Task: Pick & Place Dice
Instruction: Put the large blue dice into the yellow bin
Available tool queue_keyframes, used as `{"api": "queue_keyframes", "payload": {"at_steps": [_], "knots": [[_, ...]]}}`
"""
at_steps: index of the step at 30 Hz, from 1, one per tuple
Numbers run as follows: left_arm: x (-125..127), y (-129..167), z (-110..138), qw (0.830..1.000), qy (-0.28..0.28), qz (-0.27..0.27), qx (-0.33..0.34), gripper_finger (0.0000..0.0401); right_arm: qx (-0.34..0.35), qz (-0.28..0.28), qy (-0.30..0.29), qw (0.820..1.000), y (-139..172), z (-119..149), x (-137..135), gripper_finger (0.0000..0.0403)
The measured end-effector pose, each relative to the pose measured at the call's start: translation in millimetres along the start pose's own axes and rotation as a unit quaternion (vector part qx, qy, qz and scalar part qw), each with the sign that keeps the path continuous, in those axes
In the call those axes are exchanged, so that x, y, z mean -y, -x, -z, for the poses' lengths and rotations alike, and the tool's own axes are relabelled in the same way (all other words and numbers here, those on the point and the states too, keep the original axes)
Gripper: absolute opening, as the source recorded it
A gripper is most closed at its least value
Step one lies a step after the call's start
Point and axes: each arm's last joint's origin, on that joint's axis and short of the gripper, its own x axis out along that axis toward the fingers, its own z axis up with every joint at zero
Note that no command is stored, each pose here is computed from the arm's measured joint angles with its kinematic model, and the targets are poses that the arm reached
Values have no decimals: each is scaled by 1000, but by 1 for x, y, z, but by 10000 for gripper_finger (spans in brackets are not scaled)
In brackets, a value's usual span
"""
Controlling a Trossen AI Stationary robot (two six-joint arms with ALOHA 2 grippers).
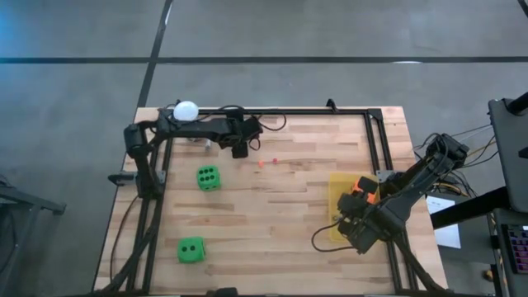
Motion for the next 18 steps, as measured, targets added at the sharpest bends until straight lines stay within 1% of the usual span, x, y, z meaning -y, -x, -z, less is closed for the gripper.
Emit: {"api": "queue_keyframes", "payload": {"at_steps": [4,7,10,16,18], "knots": [[-6,-3,1,999,34,-12,0,308,1,-3,0,1000,0,0,-1,97],[-4,-10,1,999,33,-16,-11,308,2,-7,0,1000,0,0,-2,94],[5,-22,1,999,24,-18,-30,308,3,-8,1,1000,0,0,-2,89],[14,-41,-1,996,13,-65,-67,308,3,-11,6,1000,0,-1,-2,82],[16,-43,-1,995,17,-66,-70,307,3,-12,5,1000,0,-1,-3,82]]}}
